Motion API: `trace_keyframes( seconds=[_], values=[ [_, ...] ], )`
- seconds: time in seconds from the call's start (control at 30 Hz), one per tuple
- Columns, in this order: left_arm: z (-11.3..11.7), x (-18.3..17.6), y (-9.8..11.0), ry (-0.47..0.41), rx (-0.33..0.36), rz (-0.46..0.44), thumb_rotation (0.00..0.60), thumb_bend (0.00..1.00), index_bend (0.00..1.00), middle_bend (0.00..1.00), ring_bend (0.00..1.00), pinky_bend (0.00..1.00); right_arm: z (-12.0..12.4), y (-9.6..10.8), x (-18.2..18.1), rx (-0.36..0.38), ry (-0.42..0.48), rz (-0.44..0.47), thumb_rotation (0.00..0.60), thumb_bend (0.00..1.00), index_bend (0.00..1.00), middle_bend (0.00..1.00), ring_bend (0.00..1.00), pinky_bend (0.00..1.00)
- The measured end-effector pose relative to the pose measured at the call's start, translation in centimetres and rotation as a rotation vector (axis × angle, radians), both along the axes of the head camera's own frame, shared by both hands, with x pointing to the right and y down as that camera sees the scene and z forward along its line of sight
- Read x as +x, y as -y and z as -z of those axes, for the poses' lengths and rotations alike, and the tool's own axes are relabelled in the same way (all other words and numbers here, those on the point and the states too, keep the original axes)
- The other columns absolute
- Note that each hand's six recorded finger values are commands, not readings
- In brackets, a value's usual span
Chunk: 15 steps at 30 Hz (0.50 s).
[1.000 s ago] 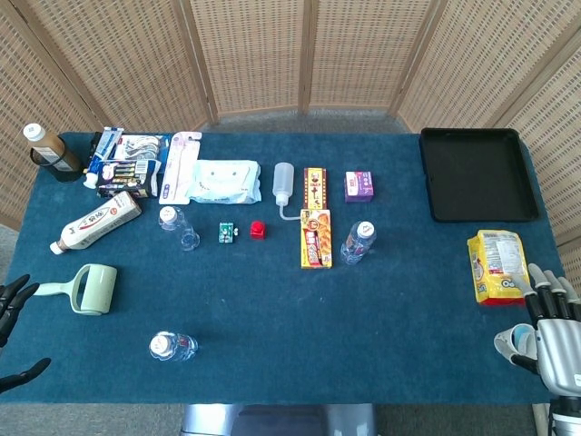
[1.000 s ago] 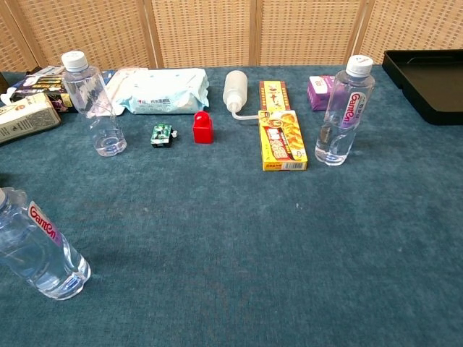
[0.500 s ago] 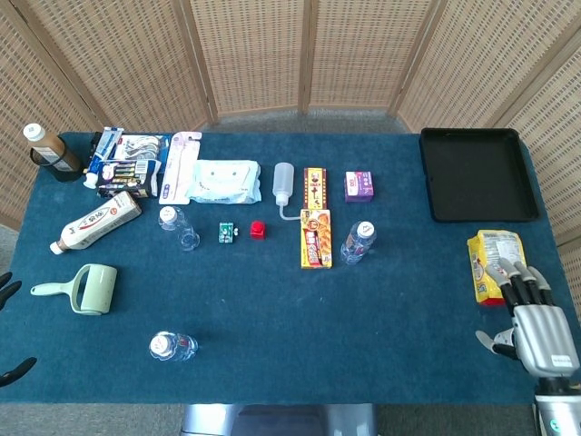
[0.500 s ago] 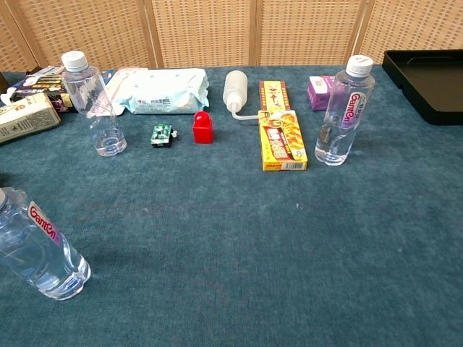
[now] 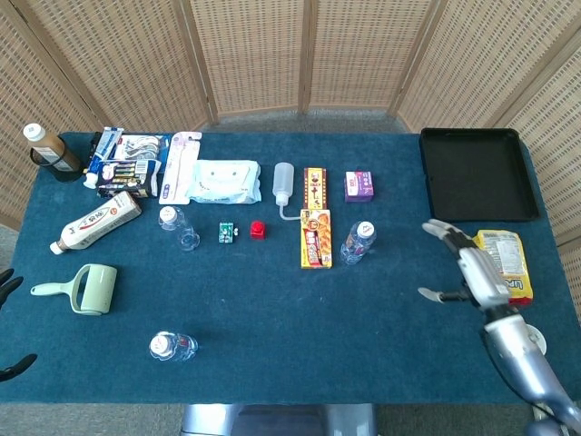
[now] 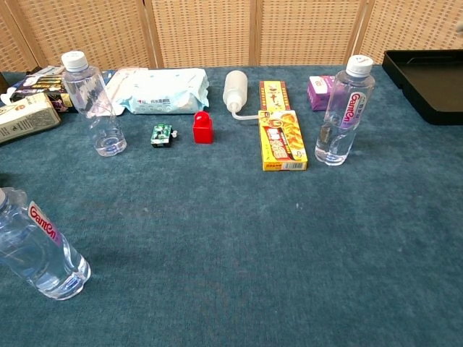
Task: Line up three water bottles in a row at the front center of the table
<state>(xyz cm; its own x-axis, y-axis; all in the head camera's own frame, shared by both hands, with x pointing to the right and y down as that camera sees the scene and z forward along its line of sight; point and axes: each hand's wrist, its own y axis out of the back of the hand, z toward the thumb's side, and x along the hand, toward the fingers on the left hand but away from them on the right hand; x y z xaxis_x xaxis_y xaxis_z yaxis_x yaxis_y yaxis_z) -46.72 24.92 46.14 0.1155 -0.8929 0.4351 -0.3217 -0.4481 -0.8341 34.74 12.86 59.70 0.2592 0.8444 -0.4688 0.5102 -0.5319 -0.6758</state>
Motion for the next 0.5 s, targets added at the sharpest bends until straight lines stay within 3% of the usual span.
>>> trace_keyframes(
  seconds=[0.2,0.5],
  values=[
    [-0.6,0.1,0.2,0.014,-0.022,0.005,0.600,0.04,0.00,0.00,0.00,0.00,-3.5,2.7,-1.6,-0.083,0.077,-0.026,0.600,0.00,0.13,0.11,0.11,0.13],
    [-1.4,0.2,0.7,0.030,-0.044,0.011,0.600,0.04,0.00,0.00,0.00,0.00,-7.4,4.2,-2.3,-0.173,0.160,-0.090,0.600,0.00,0.13,0.12,0.11,0.14]
  ],
)
